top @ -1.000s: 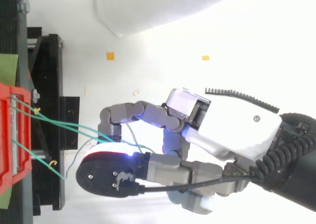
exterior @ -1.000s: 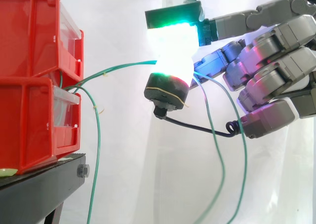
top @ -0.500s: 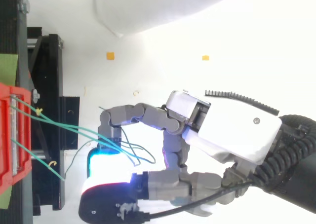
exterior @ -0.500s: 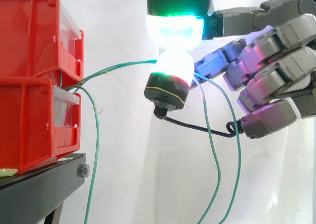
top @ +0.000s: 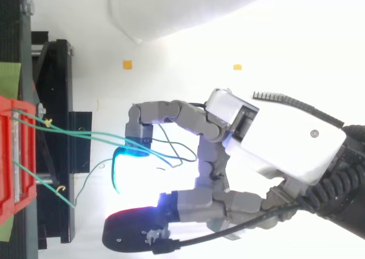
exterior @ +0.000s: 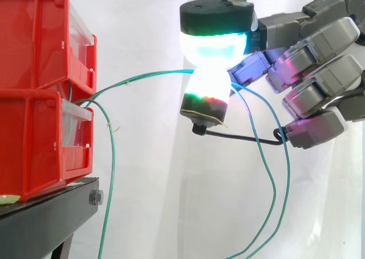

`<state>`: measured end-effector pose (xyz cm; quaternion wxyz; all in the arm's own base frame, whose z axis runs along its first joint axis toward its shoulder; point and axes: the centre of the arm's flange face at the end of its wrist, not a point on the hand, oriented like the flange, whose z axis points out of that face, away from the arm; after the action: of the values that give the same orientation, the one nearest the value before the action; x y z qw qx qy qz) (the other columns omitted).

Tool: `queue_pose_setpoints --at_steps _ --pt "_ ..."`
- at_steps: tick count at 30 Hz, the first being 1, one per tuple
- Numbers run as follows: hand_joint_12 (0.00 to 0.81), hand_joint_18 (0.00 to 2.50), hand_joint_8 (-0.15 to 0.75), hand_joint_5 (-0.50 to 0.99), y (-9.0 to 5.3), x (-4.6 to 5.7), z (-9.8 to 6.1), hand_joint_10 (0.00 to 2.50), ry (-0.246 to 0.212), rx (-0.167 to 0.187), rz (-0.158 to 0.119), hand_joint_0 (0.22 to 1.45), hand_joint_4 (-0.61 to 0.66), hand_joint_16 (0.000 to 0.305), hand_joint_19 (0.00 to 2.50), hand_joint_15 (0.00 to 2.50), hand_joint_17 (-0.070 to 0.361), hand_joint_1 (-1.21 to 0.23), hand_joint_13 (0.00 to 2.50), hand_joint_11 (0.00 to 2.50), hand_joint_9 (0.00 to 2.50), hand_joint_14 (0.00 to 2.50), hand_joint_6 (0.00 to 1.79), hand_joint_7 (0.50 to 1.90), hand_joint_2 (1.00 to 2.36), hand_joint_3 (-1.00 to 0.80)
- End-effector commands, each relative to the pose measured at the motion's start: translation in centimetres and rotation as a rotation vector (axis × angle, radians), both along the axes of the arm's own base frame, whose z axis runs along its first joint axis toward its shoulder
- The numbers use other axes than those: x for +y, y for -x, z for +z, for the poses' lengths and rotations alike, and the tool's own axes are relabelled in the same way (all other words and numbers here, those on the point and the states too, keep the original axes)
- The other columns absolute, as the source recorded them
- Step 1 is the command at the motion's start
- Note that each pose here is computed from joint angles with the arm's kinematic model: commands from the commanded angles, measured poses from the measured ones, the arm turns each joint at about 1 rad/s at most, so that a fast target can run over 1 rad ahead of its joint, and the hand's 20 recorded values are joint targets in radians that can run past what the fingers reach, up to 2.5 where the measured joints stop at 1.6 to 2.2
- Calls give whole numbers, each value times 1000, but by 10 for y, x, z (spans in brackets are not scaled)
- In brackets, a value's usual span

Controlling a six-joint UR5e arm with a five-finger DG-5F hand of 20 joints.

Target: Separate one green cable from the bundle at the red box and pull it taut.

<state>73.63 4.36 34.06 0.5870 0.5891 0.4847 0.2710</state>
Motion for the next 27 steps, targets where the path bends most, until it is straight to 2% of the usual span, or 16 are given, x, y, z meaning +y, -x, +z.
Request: queue_pose_setpoints --at_steps 1,5,8,9,10,11,12,13,16,18,20,22,24,25,26,27 --pt "382 1680 263 36 0 1 0 38 6 2 -1 746 479 75 846 1698 168 -796 1713 1310 1883 6 570 1416 1009 -415" --pt "377 1648 254 29 0 0 0 37 15 7 -1 757 477 72 847 1676 163 -780 1668 1276 1841 6 580 1395 1004 -455" --pt "374 1626 257 27 2 1 0 36 87 51 9 756 479 72 841 1648 162 -771 1637 1245 1815 8 579 1395 1004 -465" --pt "377 1621 251 27 2 -1 0 38 145 78 15 756 481 72 843 1639 162 -771 1630 1236 1808 9 579 1393 1004 -463" --pt "366 1615 250 26 2 -1 0 36 225 117 21 755 479 72 837 1632 162 -768 1629 1230 1801 8 581 1385 1003 -466" --pt "372 1606 249 25 2 -1 0 36 225 117 21 755 474 72 837 1621 161 -767 1626 1206 1790 8 581 1386 1004 -470" --pt "371 1589 254 25 3 -1 -1 36 255 133 25 755 476 71 839 1605 159 -765 1624 1205 1785 9 581 1383 1003 -469" --pt "373 1589 248 25 3 -2 0 37 325 167 27 753 474 71 840 1609 159 -764 1620 1206 1772 10 581 1383 1003 -468" --pt "364 1571 252 24 4 -2 0 36 413 212 30 752 472 71 824 1577 160 -759 1605 1189 1760 13 583 1376 1002 -475" --pt "358 1522 241 24 5 -2 1 35 523 269 30 751 466 71 810 1566 159 -757 1594 1151 1740 13 583 1375 1002 -479" --pt "363 1462 241 23 5 0 1 35 587 303 31 749 467 71 773 1526 159 -754 1561 1133 1696 16 584 1369 1002 -481" --pt "358 1427 236 23 6 0 1 34 628 326 30 749 480 70 767 1488 157 -754 1522 1085 1647 17 583 1380 1001 -484" --pt "355 1355 234 25 6 -1 1 32 675 352 15 750 480 69 761 1401 155 -755 1414 1004 1556 20 578 1391 1000 -495" --pt "359 1302 231 25 7 -1 2 31 721 376 12 751 476 68 750 1376 153 -754 1384 977 1508 20 575 1407 1000 -500" --pt "360 1194 233 26 7 -1 2 30 744 387 1 753 473 65 751 1250 147 -754 1250 851 1375 23 569 1418 1000 -500" --pt "369 1155 233 26 6 -1 4 28 795 414 -25 752 476 65 736 1186 146 -753 1195 803 1337 23 564 1430 1000 -500"
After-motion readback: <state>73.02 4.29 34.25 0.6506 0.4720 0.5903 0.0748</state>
